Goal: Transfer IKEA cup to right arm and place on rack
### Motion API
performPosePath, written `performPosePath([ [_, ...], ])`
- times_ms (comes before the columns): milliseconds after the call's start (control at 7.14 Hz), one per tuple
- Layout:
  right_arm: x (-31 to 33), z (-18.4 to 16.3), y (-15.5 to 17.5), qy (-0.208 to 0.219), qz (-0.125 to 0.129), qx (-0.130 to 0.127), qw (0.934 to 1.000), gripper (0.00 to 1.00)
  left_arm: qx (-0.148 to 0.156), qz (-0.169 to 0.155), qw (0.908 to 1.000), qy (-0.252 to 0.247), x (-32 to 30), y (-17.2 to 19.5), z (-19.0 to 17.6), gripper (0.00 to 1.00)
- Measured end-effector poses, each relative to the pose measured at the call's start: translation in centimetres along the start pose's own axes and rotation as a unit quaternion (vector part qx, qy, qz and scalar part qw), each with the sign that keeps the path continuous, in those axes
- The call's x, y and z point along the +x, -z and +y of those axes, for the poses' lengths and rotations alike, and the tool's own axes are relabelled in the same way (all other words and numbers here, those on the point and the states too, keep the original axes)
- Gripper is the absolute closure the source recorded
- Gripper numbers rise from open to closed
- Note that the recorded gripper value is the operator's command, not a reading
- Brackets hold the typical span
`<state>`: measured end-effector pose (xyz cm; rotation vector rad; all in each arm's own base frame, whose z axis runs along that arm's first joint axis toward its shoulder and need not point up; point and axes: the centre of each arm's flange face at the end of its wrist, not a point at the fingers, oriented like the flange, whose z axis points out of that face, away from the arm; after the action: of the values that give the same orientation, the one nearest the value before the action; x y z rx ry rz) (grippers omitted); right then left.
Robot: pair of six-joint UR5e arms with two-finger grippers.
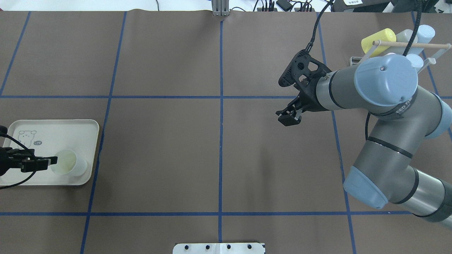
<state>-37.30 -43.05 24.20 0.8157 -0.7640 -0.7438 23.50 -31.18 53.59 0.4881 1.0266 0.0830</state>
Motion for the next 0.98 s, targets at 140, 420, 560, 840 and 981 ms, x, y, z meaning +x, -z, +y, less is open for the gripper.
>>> performPosePath([
  [140, -0.3, 0.0, -0.1, -0.002, -0.004, 0.0, 1.0, 0.01, -0.003, -0.004, 0.9999, 0.01, 0.0, -0.4, 0.3, 0.48],
  [420, -0.8, 0.1, -0.3, -0.001, -0.008, -0.001, 1.0, 0.01, -0.009, 0.0, 0.9996, 0.025, 0.7, -1.2, 0.5, 0.78],
  [560, -1.0, 0.1, -0.5, 0.0, -0.009, -0.002, 1.0, 0.01, -0.009, 0.001, 0.9996, 0.027, 0.9, -1.3, 0.5, 0.96],
  [840, -1.4, 0.1, -0.5, 0.001, -0.012, -0.001, 0.9999, 0.01, -0.008, 0.005, 0.9996, 0.028, 1.3, -1.4, 0.3, 1.0],
  [981, -1.5, 0.0, -0.5, 0.001, -0.012, -0.001, 0.9999, 0.01, -0.006, 0.007, 0.9996, 0.028, 1.4, -1.3, 0.1, 1.0],
])
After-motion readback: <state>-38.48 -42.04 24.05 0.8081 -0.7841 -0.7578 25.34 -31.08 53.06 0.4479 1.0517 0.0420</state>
